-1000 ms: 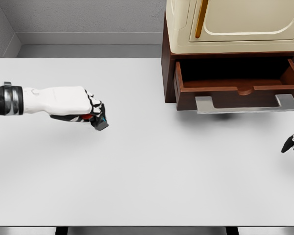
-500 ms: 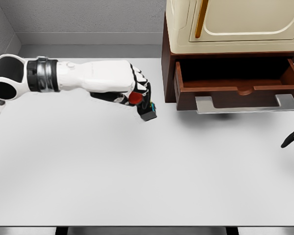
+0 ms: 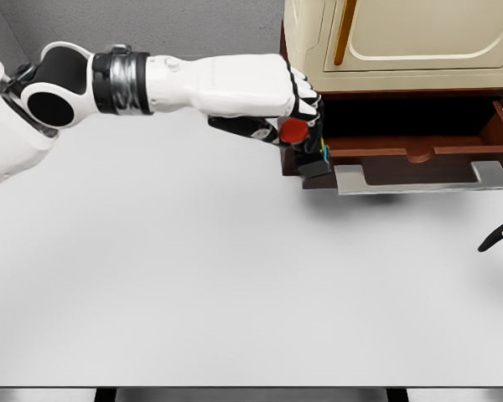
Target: Put the switch into the drawer with left arm, and close the drawer with right arm
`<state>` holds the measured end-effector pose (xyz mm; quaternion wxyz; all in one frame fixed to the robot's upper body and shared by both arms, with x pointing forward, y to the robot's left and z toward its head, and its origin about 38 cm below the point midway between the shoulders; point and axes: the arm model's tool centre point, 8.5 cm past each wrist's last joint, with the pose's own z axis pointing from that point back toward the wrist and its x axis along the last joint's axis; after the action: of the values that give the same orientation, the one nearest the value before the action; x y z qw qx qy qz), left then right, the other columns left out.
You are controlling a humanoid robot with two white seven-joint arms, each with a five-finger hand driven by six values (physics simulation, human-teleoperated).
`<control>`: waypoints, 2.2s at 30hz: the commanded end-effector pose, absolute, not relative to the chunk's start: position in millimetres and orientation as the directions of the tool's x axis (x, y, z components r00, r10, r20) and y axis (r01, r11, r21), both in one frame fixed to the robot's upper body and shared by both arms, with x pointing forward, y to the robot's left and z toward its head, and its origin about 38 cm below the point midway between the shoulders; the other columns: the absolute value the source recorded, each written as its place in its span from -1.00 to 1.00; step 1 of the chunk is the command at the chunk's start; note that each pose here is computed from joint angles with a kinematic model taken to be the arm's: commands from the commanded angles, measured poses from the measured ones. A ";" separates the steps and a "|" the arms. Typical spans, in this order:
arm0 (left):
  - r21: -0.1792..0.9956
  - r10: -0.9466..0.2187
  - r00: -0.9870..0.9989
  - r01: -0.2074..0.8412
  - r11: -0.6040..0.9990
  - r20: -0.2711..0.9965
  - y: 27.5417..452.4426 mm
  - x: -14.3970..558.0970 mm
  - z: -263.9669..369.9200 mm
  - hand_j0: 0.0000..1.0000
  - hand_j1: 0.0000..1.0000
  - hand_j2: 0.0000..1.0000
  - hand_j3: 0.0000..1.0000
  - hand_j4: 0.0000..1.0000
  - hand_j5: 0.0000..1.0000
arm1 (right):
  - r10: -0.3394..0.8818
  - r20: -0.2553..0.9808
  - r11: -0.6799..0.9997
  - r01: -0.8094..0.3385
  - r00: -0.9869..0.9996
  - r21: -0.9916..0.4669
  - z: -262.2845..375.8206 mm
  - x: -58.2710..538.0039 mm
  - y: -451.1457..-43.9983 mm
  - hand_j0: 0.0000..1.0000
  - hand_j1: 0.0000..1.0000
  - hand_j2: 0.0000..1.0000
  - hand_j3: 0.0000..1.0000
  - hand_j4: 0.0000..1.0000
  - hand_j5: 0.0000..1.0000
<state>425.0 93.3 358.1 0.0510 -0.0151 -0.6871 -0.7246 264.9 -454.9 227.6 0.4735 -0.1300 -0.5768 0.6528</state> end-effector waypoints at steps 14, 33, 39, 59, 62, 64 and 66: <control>0.982 -0.150 -0.977 0.166 -0.088 0.151 -4.4 494.2 354.2 -0.19 -0.19 -0.19 -0.19 -0.19 -0.19 | 0.765 0.384 0.121 -0.470 -0.517 -0.874 227.3 264.9 -454.0 0.23 0.23 0.23 0.23 0.23 0.23; 0.971 -0.185 -0.965 0.211 -0.113 0.188 -5.6 502.2 330.9 0.48 0.48 0.48 0.48 0.48 0.48 | 0.764 0.386 0.123 -0.471 -0.516 -0.873 226.6 264.7 -453.8 0.15 0.15 0.15 0.15 0.15 0.15; 0.971 -0.185 -0.964 0.214 -0.106 0.192 -5.3 502.7 332.4 0.85 0.85 0.85 0.85 0.85 0.85 | 0.764 0.386 0.123 -0.471 -0.516 -0.873 226.6 264.7 -453.8 0.16 0.16 0.16 0.16 0.16 0.16; 0.998 -0.260 -0.964 0.056 0.011 0.056 228.1 395.1 399.0 1.00 1.00 1.00 1.00 1.00 1.00 | 0.754 0.366 0.113 -0.442 -0.545 -0.890 236.7 274.9 -448.7 -0.08 -0.08 -0.08 -0.08 -0.08 -0.08; 0.997 -0.262 -0.962 0.080 0.006 0.078 230.0 393.4 389.1 1.00 1.00 1.00 1.00 1.00 1.00 | 0.739 0.345 0.080 -0.433 -0.579 -0.898 244.6 286.3 -440.3 -0.05 -0.05 -0.05 -0.05 -0.05 -0.05; 0.993 -0.251 -0.962 0.113 -0.017 0.105 225.7 393.3 376.0 1.00 1.00 1.00 1.00 1.00 1.00 | 0.729 0.347 0.079 -0.431 -0.591 -0.899 244.6 290.5 -435.6 0.01 0.01 0.01 0.01 0.01 0.01; 0.992 -0.231 -0.968 0.117 -0.049 0.103 216.6 393.7 371.4 1.00 1.00 1.00 1.00 1.00 1.00 | 0.724 0.342 0.075 -0.424 -0.599 -0.902 246.9 292.9 -433.2 0.06 0.06 0.06 0.06 0.06 0.06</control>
<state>395.1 220.1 373.3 0.1230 0.0472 -0.6850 -0.7165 295.5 -435.5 256.3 0.4211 -0.1409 -0.5998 0.6656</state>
